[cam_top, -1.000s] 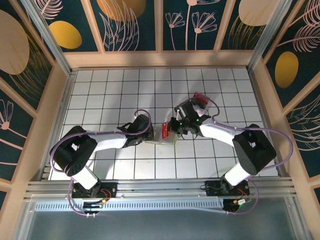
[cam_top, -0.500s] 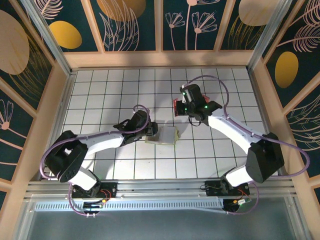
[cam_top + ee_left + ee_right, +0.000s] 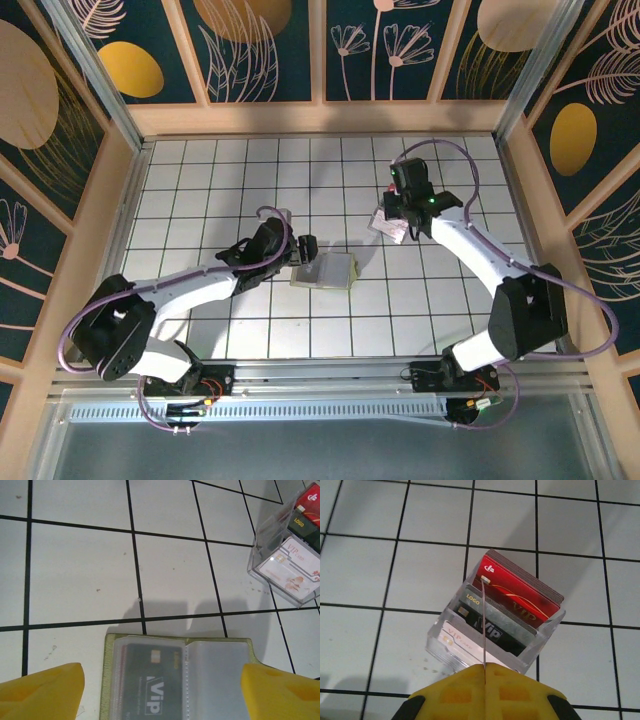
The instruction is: Take the credit cards out of the card holder
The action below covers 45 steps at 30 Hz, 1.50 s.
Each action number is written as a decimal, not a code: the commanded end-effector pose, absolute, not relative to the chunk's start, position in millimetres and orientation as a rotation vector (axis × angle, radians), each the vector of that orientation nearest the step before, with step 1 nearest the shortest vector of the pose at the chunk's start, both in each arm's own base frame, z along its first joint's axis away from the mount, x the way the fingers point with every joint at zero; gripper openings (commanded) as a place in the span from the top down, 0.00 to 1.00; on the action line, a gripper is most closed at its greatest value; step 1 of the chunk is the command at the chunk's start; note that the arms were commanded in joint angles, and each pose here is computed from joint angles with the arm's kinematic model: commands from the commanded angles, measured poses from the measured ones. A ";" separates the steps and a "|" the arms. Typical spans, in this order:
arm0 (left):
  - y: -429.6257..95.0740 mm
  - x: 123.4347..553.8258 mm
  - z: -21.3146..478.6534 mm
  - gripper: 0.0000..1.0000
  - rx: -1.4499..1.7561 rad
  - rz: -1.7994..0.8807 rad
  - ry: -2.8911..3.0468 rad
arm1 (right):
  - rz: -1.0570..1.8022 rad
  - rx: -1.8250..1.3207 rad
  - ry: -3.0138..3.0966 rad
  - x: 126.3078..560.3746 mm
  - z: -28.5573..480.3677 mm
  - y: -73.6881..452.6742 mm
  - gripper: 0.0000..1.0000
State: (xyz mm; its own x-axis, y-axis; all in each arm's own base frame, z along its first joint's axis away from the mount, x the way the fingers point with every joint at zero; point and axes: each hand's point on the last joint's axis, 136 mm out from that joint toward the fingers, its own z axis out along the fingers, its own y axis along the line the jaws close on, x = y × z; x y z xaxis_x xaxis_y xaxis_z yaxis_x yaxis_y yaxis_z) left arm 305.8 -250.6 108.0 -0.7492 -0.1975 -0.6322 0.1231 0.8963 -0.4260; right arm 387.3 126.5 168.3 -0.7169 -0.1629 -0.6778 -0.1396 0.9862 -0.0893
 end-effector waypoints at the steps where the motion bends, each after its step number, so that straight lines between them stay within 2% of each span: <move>1: -241.5 309.4 116.3 0.16 -0.097 -0.563 2.302 | -0.157 -0.369 2.326 402.8 171.3 124.1 1.00; 8: -234.1 309.9 118.5 0.02 -0.122 -0.536 2.283 | -0.303 -0.473 2.315 428.7 163.5 114.1 1.00; 22: -228.3 309.4 119.2 0.01 -0.149 -0.528 2.265 | -0.363 -0.585 2.326 461.0 149.3 108.2 1.00; 34: -225.2 310.0 121.2 0.01 -0.157 -0.511 2.259 | -0.285 -0.675 2.321 456.0 145.2 114.6 1.00; 45: -222.5 309.9 124.8 0.02 -0.159 -0.500 2.250 | -0.216 -0.709 2.395 449.1 121.2 110.2 1.00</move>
State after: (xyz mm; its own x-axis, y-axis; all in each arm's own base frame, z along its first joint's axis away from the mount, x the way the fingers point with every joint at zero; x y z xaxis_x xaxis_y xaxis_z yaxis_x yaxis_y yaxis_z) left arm 309.6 -227.8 120.1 -0.6812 -0.2561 -0.6859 0.0626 0.9130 -0.4031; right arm 453.1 114.3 134.4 -0.6404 -0.5316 -0.5543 -0.4159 0.8468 -0.3317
